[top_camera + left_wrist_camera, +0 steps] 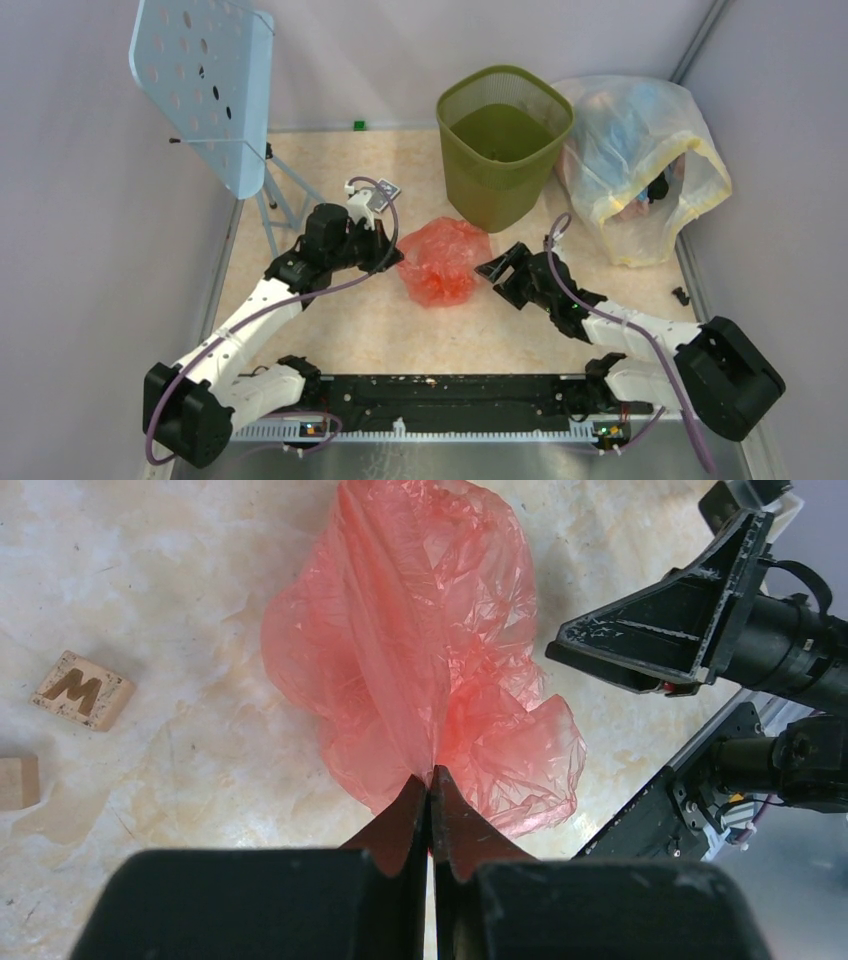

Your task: Put the trash bags into the trash bin

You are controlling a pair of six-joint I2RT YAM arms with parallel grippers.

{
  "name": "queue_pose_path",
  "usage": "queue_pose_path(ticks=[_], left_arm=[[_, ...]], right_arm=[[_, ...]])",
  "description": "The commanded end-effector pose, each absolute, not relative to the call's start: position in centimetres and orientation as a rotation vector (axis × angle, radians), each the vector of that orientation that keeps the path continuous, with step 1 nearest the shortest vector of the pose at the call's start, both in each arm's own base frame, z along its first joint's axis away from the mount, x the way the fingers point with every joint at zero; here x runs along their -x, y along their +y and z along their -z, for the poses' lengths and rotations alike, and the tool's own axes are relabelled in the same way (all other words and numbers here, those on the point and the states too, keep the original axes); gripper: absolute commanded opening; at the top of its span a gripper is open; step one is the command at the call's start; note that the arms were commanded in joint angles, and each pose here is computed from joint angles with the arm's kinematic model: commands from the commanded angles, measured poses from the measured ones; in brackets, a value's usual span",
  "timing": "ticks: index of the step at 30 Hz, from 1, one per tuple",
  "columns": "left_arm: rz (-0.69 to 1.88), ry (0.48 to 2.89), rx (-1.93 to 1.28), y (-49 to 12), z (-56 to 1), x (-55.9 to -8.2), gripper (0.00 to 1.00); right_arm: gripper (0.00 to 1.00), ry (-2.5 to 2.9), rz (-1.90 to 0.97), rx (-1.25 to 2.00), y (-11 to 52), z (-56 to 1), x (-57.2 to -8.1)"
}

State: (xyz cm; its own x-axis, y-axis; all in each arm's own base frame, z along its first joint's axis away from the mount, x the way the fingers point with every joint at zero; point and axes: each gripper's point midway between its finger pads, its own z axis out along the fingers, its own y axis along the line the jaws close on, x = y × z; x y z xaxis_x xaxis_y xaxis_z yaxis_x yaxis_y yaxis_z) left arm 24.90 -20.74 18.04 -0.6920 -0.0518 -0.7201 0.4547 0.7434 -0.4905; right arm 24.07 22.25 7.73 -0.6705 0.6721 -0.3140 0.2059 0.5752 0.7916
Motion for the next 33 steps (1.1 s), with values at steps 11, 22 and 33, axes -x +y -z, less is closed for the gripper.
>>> queue_pose_path(ticks=[11, 22, 33], left_arm=[[0.869, 2.154, -0.34, -21.1, -18.6, -25.5, 0.05], [0.808, 2.102, -0.342, -20.6, -21.5, -26.5, 0.05], [0.798, 1.596, -0.373, -19.6, -47.6, -26.1, 0.06]], right_arm=[[0.74, 2.09, -1.121, -0.885, 23.9, -6.6, -26.6], [0.0, 1.961, -1.096, -0.672, 24.1, -14.9, -28.5], [0.0, 1.607, -1.145, 0.047, 26.6, -46.7, -27.0]])
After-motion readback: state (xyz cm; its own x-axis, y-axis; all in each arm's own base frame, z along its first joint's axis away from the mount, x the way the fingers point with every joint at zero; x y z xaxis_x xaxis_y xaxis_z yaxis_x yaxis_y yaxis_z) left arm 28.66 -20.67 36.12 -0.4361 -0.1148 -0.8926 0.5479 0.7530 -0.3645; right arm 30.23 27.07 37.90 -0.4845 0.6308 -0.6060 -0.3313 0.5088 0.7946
